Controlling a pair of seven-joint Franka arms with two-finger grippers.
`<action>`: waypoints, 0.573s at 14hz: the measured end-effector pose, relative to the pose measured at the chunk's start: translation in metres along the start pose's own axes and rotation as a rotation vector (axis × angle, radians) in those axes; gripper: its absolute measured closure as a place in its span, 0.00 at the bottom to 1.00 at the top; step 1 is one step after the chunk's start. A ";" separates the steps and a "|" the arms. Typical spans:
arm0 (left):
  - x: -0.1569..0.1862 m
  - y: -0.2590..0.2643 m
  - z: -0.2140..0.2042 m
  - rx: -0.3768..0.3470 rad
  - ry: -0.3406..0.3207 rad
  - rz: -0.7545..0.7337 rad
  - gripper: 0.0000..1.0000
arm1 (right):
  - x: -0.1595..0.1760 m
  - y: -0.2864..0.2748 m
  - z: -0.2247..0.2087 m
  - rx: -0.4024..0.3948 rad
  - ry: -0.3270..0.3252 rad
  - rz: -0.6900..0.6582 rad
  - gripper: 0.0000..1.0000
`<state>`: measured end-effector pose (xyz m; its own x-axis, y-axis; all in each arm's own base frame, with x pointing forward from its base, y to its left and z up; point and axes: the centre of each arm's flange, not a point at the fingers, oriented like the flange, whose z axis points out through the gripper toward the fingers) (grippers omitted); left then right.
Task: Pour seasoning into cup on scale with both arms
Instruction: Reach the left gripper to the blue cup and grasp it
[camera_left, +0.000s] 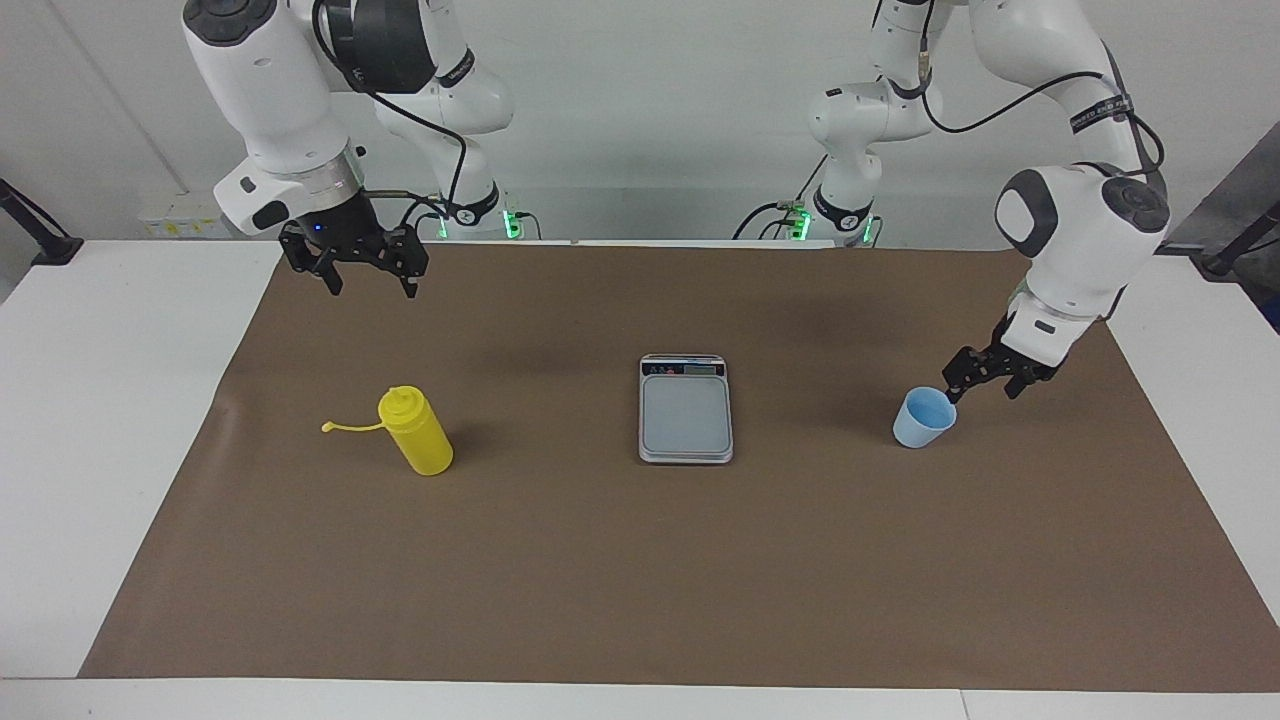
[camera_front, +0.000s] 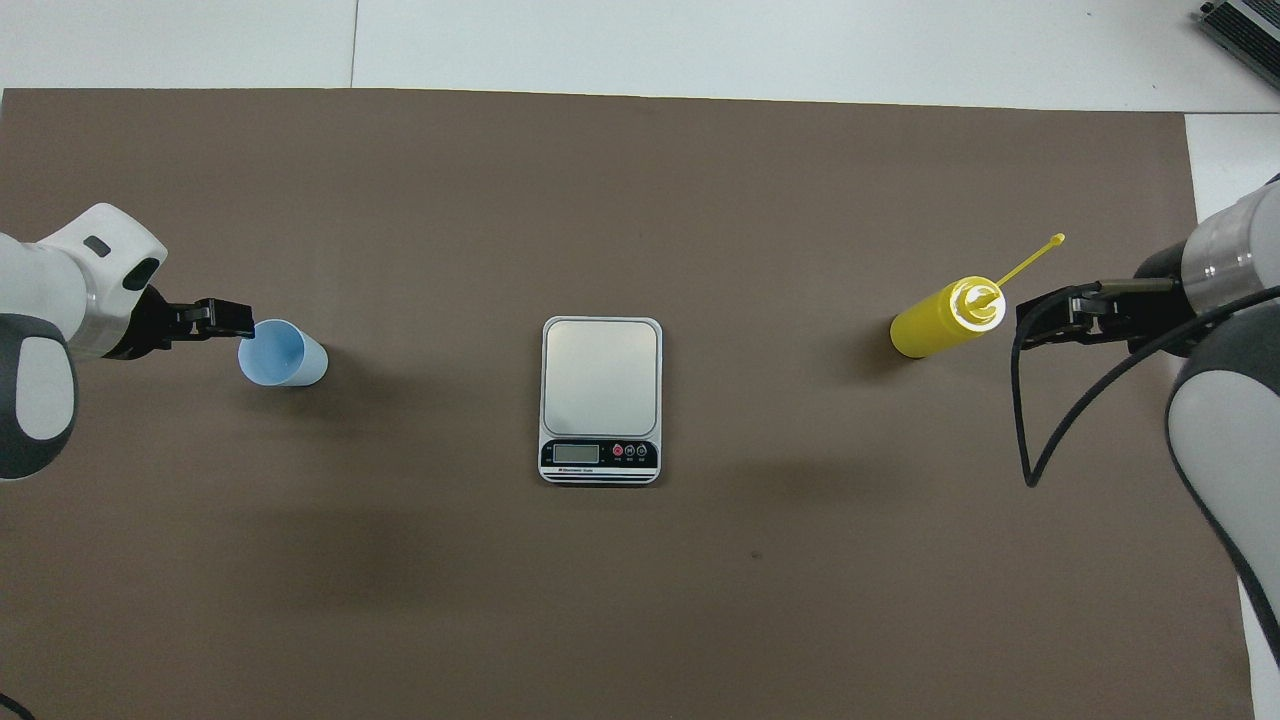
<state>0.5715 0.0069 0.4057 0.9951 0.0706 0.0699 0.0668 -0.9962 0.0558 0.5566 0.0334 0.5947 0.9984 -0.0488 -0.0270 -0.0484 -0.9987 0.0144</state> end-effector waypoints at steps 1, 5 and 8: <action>-0.003 0.000 0.007 0.000 -0.006 -0.006 0.00 | 0.000 0.000 0.000 0.000 0.000 0.000 0.00; -0.005 0.003 0.028 -0.002 -0.015 -0.034 0.00 | 0.000 0.000 0.000 0.000 0.000 0.000 0.00; -0.009 0.002 0.048 -0.001 -0.024 -0.041 0.00 | 0.000 0.000 0.000 0.000 0.000 0.000 0.00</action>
<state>0.5661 0.0019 0.3578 0.9929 0.1103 0.0440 0.1076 -0.9924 0.0590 0.5566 0.0333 0.5946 0.9984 -0.0489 -0.0271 -0.0486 -0.9987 0.0144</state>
